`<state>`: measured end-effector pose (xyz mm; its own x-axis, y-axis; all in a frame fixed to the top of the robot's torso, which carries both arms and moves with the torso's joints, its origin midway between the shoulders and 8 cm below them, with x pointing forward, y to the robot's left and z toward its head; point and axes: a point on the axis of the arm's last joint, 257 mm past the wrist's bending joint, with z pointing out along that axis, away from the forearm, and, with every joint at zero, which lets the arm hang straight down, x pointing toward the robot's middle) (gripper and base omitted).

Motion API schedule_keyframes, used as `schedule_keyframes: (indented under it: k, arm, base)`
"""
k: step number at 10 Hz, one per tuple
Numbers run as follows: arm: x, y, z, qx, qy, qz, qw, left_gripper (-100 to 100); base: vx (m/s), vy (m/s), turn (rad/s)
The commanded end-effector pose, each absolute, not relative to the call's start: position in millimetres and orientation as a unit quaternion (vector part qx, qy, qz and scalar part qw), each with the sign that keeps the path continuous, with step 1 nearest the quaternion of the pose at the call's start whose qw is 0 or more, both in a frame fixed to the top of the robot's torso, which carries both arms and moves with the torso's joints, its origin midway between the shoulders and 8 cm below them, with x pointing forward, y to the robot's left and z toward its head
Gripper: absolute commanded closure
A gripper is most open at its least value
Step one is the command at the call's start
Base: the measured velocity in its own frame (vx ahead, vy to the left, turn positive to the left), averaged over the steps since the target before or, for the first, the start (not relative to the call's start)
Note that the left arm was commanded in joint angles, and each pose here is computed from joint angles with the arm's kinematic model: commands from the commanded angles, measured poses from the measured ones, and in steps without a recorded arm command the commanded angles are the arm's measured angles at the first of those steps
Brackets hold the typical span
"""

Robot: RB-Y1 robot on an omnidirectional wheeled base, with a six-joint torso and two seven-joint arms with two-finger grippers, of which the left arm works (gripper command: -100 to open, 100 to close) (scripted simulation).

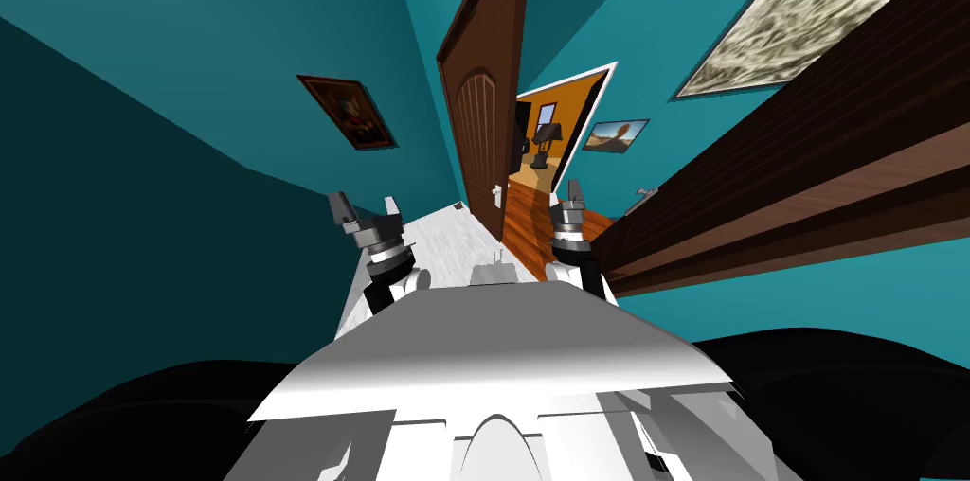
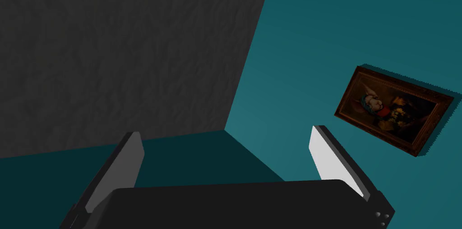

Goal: Push the door open

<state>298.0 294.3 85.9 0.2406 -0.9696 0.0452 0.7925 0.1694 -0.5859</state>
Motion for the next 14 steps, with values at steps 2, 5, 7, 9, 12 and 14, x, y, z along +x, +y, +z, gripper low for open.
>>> schedule_keyframes:
  k: [2, 5, 7, 9, 12, 14]
  arm:
    - [314, 290, 73, -0.265, 0.185, -0.597, 0.734, -100]
    - [336, 283, 54, -0.277, 0.202, -0.605, 0.719, -100]
    - [353, 277, 39, -0.286, 0.217, -0.61, 0.706, -100]
    - [372, 268, 24, -0.295, 0.231, -0.617, 0.692, -100]
    - [395, 258, 1, -0.309, 0.252, -0.622, 0.674, -100]
    - [405, 252, -8, -0.314, 0.262, -0.625, 0.666, -100]
  base:
    - [0.067, 0.053, -0.105]
    - [0.067, 0.059, -0.085]
    - [0.072, 0.074, -0.114]
    - [0.09, 0.088, -0.146]
    - [0.063, 0.077, -0.1]
    - [0.035, 0.038, -0.086]
